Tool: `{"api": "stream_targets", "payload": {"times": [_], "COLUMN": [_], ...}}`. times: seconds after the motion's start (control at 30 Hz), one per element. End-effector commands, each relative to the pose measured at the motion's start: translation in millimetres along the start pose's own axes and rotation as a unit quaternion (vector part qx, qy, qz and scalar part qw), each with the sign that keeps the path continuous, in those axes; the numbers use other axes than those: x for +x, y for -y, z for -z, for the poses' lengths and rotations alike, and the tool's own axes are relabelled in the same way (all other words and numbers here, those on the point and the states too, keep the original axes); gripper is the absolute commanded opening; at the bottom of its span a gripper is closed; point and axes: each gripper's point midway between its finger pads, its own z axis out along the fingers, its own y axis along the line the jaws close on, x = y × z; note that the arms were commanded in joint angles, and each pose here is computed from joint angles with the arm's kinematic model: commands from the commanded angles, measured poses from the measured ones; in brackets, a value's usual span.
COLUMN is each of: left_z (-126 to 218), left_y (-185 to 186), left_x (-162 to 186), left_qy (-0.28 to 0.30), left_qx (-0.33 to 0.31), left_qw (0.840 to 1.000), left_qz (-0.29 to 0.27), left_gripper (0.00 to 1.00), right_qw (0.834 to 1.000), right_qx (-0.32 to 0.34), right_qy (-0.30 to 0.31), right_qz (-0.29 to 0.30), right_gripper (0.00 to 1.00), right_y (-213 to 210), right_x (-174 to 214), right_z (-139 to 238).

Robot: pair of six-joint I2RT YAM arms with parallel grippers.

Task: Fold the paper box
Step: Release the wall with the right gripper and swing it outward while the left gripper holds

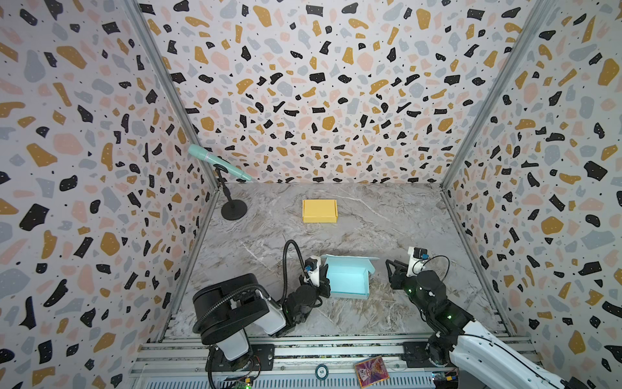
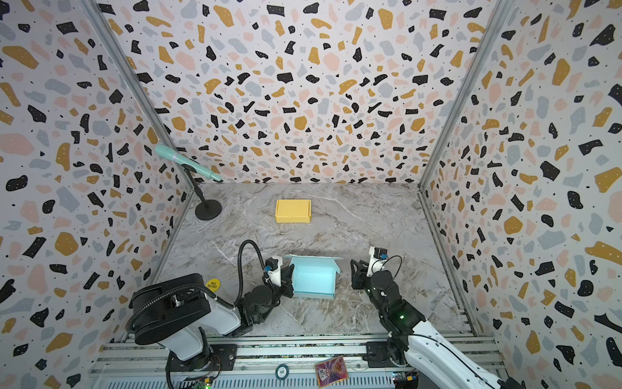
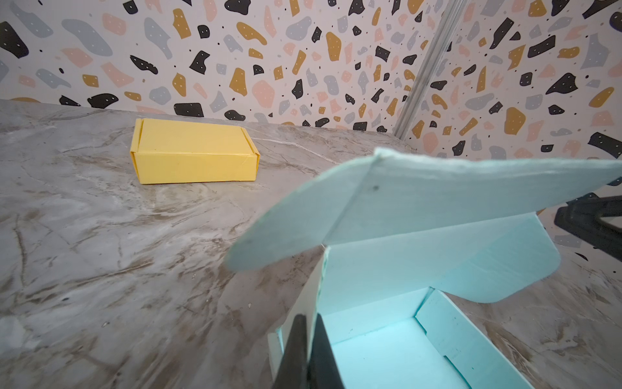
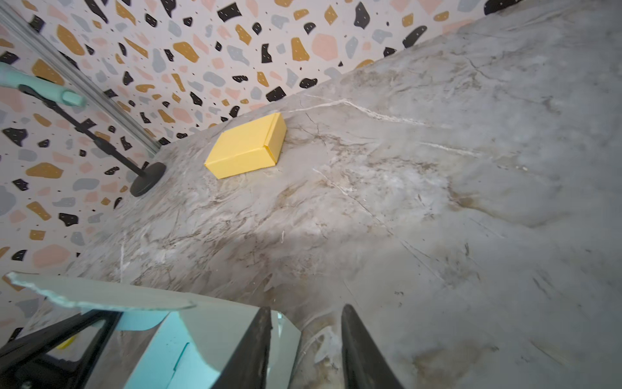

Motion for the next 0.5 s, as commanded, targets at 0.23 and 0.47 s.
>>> {"api": "stream_targets", "payload": {"times": [0.23, 0.47], "left_z": [2.3, 1.9], "left_y": [2.6, 8.2], "left_x": [23.3, 19.0], "left_qy": [-0.044, -0.038], "left_qx": [0.011, 0.019], "left_qw": [0.999, 0.999], "left_qz": [-0.021, 0.006], "left_gripper": [0.00, 0.00], "right_qw": [0.997, 0.994], "right_qx": [-0.046, -0.072], "right_qy": [-0.062, -0.080], "right_qz": [-0.001, 0.016], "right_gripper": [0.35, 0.30], "right_y": [-19.0, -38.7], "right_x": [25.0, 34.5], "right_z": [-16.7, -20.1]}}
